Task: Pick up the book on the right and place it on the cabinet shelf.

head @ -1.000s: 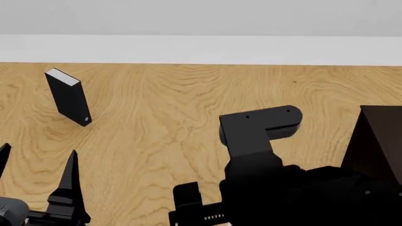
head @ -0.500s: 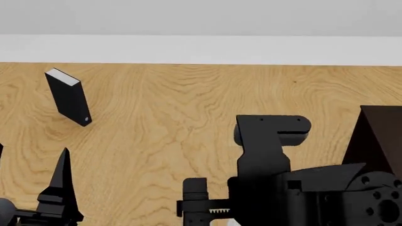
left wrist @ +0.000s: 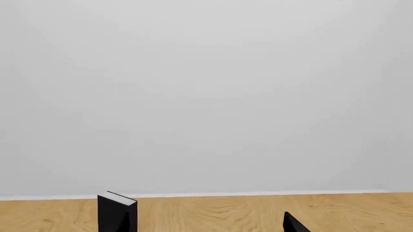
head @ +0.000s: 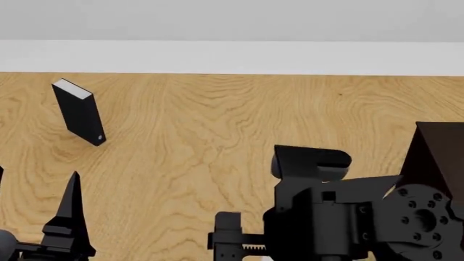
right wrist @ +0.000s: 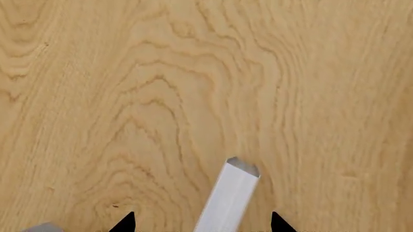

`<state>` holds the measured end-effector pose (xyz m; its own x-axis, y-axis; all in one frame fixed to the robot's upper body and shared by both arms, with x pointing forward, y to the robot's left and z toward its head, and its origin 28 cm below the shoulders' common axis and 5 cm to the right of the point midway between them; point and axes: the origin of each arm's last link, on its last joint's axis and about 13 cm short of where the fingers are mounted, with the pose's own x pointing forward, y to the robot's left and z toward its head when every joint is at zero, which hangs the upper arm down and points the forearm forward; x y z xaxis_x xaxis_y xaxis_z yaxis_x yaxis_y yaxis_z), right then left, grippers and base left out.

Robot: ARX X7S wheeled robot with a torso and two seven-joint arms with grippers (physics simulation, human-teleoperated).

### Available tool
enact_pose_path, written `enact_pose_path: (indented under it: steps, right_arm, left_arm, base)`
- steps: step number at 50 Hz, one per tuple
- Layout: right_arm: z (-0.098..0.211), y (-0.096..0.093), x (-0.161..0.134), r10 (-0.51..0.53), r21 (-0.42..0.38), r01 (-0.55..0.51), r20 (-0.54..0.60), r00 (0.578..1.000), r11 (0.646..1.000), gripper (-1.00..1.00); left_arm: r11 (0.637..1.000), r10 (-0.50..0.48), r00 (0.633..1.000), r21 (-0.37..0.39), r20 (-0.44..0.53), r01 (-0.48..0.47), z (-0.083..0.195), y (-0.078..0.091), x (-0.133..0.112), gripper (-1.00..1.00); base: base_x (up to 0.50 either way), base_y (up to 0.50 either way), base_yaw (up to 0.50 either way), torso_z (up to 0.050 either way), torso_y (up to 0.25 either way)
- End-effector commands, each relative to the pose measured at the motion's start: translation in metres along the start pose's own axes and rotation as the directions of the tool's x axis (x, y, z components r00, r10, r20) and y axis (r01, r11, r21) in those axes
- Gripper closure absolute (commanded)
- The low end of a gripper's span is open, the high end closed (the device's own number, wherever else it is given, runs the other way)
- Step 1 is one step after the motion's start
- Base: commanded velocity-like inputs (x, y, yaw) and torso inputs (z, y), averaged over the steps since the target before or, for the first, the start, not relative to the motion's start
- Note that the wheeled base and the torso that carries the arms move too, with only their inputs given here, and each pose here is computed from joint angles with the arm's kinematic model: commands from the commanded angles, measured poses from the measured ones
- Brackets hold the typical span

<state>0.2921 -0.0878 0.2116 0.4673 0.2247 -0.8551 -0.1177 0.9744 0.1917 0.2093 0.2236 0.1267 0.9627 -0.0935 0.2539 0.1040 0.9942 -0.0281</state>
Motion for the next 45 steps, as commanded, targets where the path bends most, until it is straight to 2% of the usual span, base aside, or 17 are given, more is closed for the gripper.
enact_pose_path:
  steps: [1, 17, 45]
  right_arm:
    - [0.000, -0.002, 0.014, 0.010, 0.012, -0.009, -0.048, 0.999, 1.000, -1.00]
    - [-0.018, -0.015, 0.030, 0.000, 0.056, 0.005, -0.084, 0.996, 0.998, -1.00]
    - [-0.022, -0.018, 0.060, 0.032, 0.051, -0.028, -0.084, 0.996, 0.998, -1.00]
  left_arm:
    - [1.000, -0.003, 1.000, 0.000, -0.002, 0.003, 0.000, 0.000, 0.000, -1.00]
    - [1.000, 0.002, 1.000, 0.000, -0.002, -0.002, -0.001, 0.000, 0.000, -1.00]
    - [1.000, 0.008, 1.000, -0.002, -0.004, -0.008, -0.001, 0.001, 0.000, -1.00]
  base:
    - [0.00, 0.00, 0.00, 0.000, 0.000]
    - [0.00, 0.00, 0.00, 0.000, 0.000]
    - [0.00, 0.00, 0.00, 0.000, 0.000]
